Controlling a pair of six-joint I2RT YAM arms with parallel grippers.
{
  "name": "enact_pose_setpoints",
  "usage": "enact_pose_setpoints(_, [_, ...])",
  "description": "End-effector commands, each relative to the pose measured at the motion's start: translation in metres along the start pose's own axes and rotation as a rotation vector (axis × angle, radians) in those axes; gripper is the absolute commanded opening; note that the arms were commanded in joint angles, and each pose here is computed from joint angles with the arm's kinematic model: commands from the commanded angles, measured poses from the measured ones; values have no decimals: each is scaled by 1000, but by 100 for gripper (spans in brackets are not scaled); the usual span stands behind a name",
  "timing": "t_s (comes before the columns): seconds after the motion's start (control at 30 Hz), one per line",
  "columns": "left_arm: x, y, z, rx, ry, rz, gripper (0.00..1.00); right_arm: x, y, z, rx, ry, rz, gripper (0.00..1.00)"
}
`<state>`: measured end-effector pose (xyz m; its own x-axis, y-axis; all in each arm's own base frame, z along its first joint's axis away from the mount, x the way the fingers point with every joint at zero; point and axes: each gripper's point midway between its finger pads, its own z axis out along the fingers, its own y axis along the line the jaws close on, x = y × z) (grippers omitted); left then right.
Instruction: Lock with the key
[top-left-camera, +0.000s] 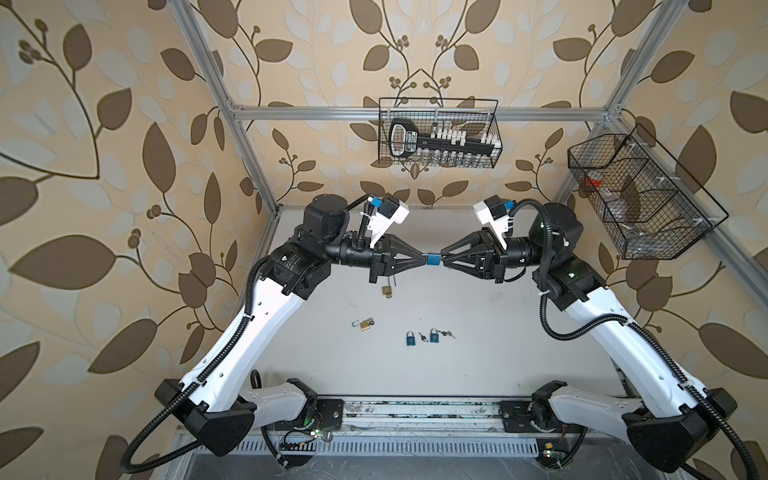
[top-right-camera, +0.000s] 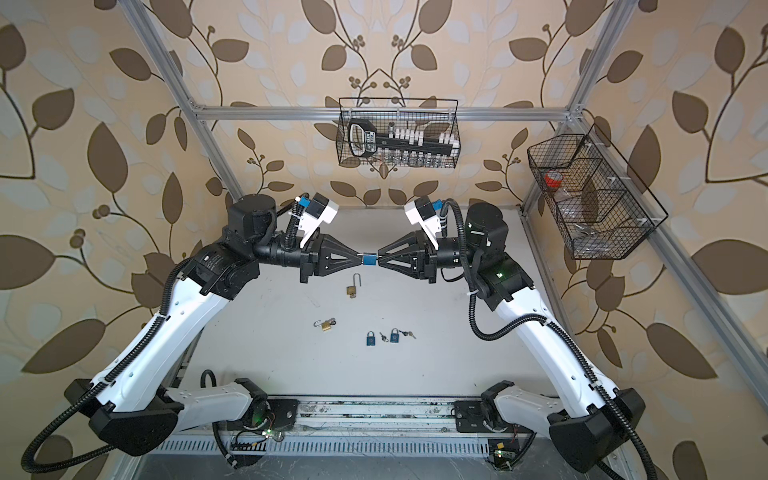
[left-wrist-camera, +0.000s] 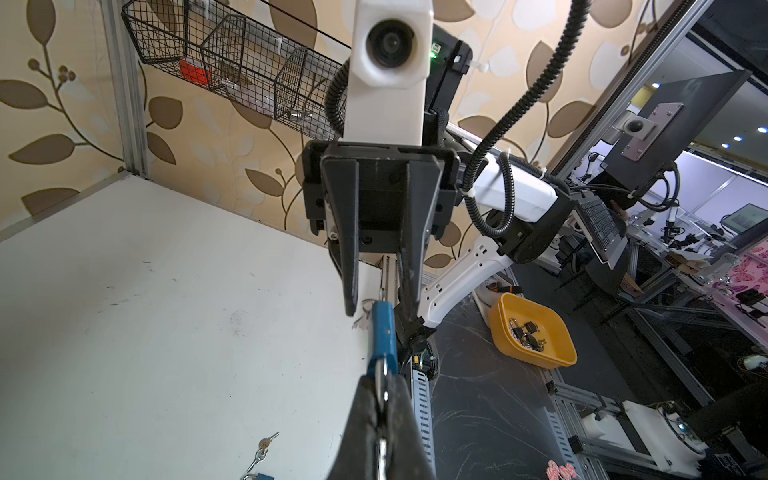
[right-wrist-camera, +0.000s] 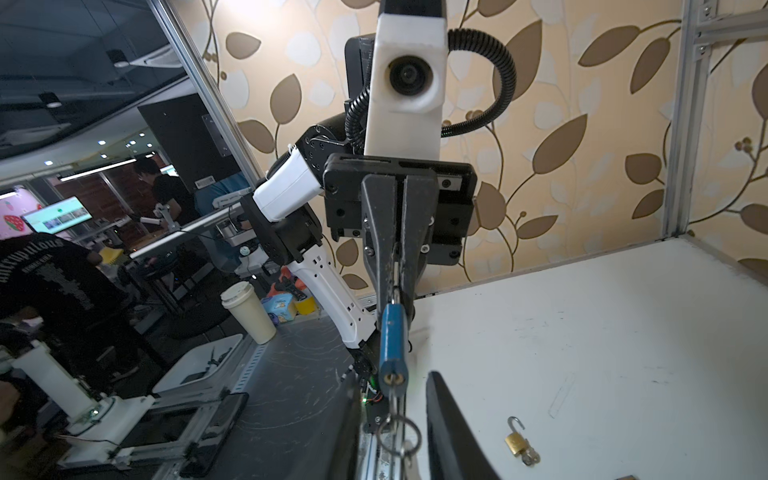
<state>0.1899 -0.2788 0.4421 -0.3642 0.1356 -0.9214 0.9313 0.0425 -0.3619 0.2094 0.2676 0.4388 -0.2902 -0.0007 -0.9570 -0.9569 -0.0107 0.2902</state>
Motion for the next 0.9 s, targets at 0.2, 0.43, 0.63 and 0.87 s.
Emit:
enact_pose_setpoints(0.2, [-18, -18, -7, 29, -37, 93, 0, -15, 13, -2, -14, -18, -59, 0])
enact_pose_setpoints(0.43, [-20, -20, -11, 11, -47, 108, 0, -12, 15, -5, -4, -20, -69, 0])
enact_pose_setpoints(0.63, [-20, -21, -17, -2, -47, 115, 0, -5, 8, -27, 77, -41, -77, 0])
enact_pose_setpoints(0.87, [-12, -4, -10, -18, -5, 69, 0, 3, -37, -60, 389, -111, -31, 0])
